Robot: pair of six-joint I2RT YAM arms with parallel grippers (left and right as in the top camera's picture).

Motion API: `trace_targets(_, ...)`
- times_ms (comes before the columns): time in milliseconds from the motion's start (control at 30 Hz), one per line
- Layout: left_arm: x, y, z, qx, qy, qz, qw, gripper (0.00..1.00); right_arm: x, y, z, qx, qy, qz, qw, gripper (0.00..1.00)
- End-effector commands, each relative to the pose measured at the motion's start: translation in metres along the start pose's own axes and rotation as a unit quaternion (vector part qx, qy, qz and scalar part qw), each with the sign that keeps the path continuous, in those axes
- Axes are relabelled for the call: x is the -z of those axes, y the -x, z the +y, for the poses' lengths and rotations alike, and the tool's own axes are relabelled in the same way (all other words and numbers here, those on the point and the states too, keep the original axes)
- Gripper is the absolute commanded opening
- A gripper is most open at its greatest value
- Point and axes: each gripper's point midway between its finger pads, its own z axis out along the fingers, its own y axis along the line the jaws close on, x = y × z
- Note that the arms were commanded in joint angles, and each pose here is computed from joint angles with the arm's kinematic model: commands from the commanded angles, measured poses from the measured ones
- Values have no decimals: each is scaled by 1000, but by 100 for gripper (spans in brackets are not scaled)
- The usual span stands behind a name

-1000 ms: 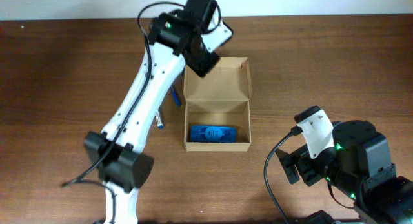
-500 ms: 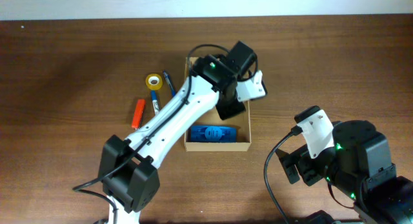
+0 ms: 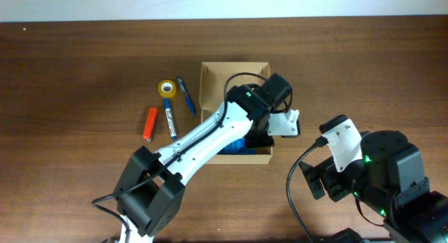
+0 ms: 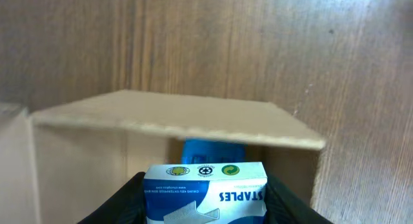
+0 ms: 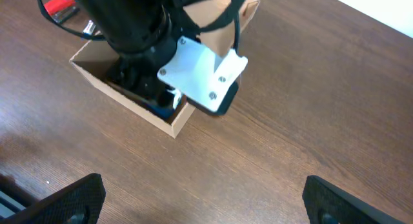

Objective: Pack container
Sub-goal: 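Lift the staples box into the cardboard box and release it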

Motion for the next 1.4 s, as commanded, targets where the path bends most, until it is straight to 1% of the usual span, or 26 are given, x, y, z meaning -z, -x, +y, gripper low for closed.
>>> trace_targets(0, 7, 7, -6, -28, -4, -18, 999, 46, 4, 4, -1, 1, -4, -9, 1000, 99)
trace_targets(67, 7, 7, -6, -37, -3, -17, 999, 46, 4, 4, -1, 1, -4, -9, 1000, 99)
trace_targets(933, 7, 7, -8, -38, -7, -19, 999, 47, 4, 4, -1, 1, -4, -9, 1000, 99)
trace_targets(967, 7, 7, -8, -38, -7, -19, 999, 57, 4, 4, -1, 1, -4, -9, 1000, 99)
trace_targets(1000, 7, 7, -8, -38, -7, -19, 999, 63, 4, 4, -1, 1, -4, -9, 1000, 99)
trace_targets(1100, 7, 7, -8, -38, -7, -19, 999, 65, 4, 4, -1, 1, -4, -9, 1000, 99)
trace_targets(1133, 7, 7, -8, -38, -7, -19, 999, 68, 4, 4, -1, 1, -4, -9, 1000, 99)
trace_targets(1367, 15, 9, -6, -38, 1, -26, 999, 68, 4, 4, -1, 1, -4, -9, 1000, 99)
